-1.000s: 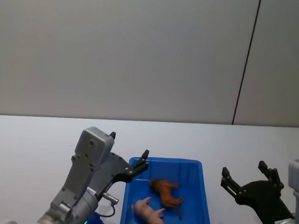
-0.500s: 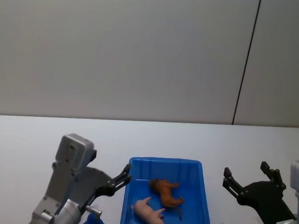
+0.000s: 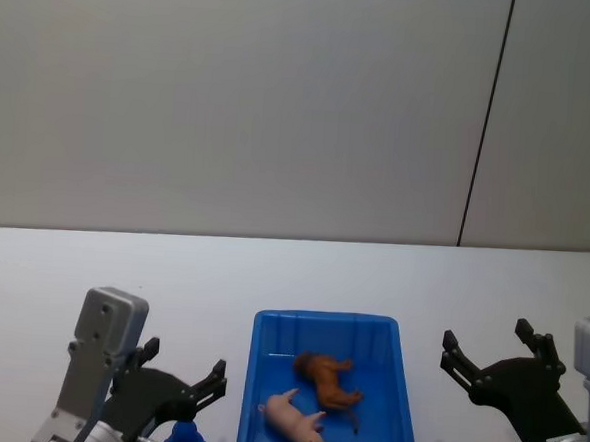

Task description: Pick up the two dolls from the table and place them into the box.

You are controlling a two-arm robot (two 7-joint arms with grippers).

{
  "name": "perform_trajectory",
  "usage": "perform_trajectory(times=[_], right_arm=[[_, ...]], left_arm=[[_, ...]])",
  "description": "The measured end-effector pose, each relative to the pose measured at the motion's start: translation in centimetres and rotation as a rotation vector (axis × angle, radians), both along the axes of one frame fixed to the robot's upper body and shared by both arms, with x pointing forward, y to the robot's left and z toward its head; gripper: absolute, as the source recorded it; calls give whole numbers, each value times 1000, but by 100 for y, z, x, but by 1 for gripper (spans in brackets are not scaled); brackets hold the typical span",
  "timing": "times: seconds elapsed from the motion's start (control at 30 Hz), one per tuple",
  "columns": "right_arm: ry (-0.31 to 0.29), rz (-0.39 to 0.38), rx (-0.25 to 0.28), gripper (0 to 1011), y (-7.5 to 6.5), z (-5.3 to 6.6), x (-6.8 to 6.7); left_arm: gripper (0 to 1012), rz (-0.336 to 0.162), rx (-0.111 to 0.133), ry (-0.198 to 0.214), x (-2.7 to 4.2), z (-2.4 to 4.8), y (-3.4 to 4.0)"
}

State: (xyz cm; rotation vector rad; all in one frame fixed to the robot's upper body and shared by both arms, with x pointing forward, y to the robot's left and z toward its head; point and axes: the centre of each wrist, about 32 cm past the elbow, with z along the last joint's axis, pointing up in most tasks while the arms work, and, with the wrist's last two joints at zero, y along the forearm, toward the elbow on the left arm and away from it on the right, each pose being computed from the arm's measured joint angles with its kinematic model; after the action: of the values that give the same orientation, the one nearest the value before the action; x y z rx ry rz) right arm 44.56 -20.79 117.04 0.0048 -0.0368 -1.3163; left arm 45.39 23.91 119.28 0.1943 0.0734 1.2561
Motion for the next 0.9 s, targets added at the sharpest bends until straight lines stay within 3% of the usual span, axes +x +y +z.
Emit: perform_trajectory(times=[0.37, 0.9], right_arm=[[0, -1, 0, 1001, -1, -1, -2], [1, -1, 0, 1001, -1, -2, -3]], left_arm=[[1001, 7, -10, 79, -32, -111, 123], [1001, -18, -19, 159, 7, -307, 225]])
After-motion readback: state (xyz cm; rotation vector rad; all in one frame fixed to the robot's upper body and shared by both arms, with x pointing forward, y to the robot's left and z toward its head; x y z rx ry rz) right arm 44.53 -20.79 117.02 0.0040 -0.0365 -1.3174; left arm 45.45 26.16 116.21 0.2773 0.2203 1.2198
